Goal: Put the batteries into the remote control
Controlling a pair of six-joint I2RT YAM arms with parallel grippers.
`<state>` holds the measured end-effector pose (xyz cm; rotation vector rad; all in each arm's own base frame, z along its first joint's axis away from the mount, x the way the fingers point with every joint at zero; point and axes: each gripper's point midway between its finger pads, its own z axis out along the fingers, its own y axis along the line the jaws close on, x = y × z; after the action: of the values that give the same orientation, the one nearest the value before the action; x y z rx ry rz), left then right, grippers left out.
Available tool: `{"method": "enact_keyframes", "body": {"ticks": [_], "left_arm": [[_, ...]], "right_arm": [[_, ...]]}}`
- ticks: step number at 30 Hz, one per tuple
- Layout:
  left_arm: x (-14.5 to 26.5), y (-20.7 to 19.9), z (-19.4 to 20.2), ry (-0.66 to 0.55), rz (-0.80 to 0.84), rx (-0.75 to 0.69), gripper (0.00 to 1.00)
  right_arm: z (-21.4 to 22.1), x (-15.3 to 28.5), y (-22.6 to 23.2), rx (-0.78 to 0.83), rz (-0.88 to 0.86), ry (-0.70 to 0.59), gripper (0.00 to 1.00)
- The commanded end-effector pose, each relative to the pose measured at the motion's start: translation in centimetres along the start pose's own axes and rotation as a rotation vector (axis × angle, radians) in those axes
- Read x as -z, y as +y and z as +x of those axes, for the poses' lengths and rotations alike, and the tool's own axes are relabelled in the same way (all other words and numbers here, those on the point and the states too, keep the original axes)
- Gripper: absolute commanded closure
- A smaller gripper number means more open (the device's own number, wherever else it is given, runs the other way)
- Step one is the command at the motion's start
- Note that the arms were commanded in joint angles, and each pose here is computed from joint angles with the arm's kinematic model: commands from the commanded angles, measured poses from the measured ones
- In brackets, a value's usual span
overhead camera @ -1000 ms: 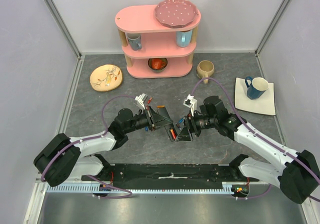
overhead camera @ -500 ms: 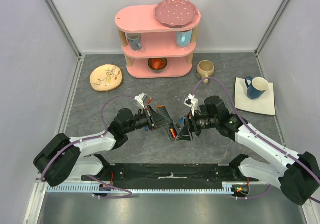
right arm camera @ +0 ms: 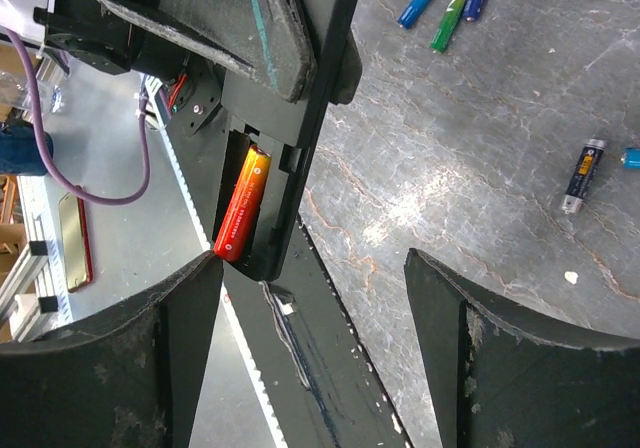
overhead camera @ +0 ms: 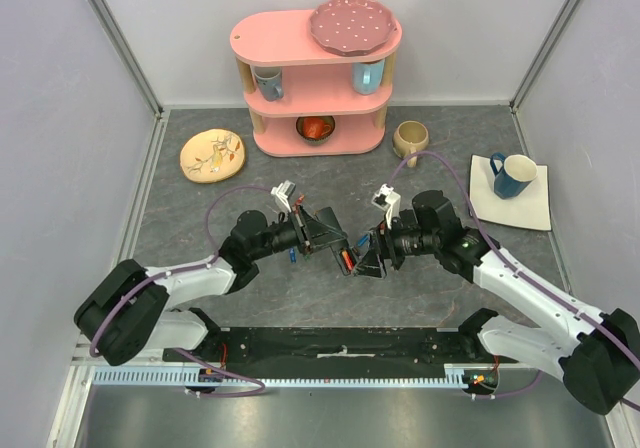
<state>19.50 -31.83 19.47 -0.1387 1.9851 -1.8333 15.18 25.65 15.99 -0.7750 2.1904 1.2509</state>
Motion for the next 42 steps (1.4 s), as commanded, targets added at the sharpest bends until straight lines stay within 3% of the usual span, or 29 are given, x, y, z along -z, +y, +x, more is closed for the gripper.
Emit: {"method": "enact_keyframes", "body": {"ticks": [1,23,35,39,42], "left_arm": [[-0.7,-3.0,-0.4,0.032,0.096,-0.010,0.98],[-1.3,-1.8,-1.8,0.028,0.076,-0.007,0.98],[-1.2,-0.2,-2.9,0.008,0.033,-0.003,0.98],[-1.2,0.1,-2.9,0.013,0.020,-0.014,0.98],[-1.1,0.4,-2.8,0.017,0.006,-0.025,0.98]], "right_arm": [[-2.8,0.7,0.2,0.054,0.037,-0.087,0.19],[-3.7,1.6,-0.2,0.074,0.103,-0.104,0.18],[-6.6,2.9,0.8,0.098,0.128,-0.199,0.18],[-8.1,4.1,0.7,0.117,0.192,-0.243,0.21],[-8.2,4.5,0.7,0.160,0.232,-0.199,0.26]]}}
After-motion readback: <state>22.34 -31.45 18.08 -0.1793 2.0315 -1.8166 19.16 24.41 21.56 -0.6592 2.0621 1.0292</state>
